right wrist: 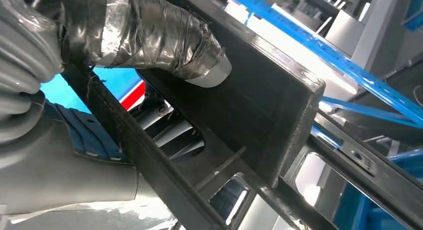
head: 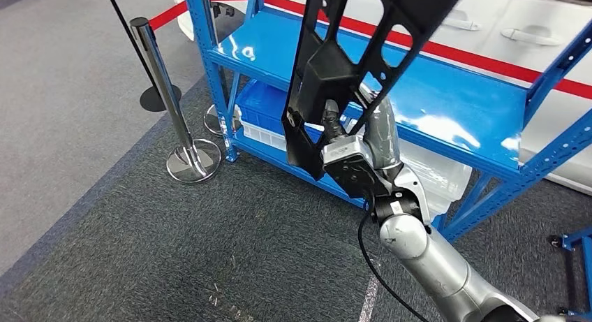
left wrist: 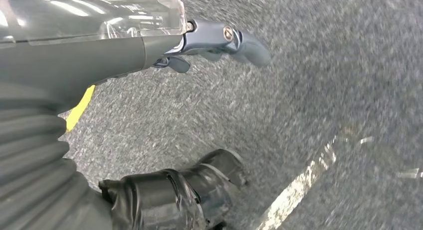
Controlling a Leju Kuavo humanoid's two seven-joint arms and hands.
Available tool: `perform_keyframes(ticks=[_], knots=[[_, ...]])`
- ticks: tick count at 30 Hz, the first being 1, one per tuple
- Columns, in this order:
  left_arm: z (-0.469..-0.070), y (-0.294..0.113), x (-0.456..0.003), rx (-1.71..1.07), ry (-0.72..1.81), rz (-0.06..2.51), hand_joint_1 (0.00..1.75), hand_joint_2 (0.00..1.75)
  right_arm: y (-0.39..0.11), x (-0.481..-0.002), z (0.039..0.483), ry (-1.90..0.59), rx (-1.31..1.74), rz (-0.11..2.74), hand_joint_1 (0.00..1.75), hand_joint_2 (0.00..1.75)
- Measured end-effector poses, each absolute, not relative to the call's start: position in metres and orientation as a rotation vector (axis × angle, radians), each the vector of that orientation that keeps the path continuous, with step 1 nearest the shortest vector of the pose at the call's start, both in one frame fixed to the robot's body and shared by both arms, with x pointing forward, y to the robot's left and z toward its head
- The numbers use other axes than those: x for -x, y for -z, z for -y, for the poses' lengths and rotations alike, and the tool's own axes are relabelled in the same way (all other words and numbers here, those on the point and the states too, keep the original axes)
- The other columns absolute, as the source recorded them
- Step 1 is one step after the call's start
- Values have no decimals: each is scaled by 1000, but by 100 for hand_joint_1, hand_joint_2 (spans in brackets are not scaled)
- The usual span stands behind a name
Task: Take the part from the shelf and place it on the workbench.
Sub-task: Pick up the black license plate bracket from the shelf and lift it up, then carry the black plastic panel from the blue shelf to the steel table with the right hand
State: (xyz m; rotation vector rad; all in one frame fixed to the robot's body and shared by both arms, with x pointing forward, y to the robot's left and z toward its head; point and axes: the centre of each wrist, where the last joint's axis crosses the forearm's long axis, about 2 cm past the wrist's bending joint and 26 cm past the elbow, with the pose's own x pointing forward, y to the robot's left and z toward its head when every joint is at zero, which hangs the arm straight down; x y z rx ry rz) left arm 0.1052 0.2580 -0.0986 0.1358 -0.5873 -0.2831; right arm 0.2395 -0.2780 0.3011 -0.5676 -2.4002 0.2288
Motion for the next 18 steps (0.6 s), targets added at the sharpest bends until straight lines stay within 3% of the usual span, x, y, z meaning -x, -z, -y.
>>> perform_keyframes(ticks=[18], knots=[[-264,96,-111,-134,258,563,0,175,-296,-216,274,-136,513,2437,175,175]])
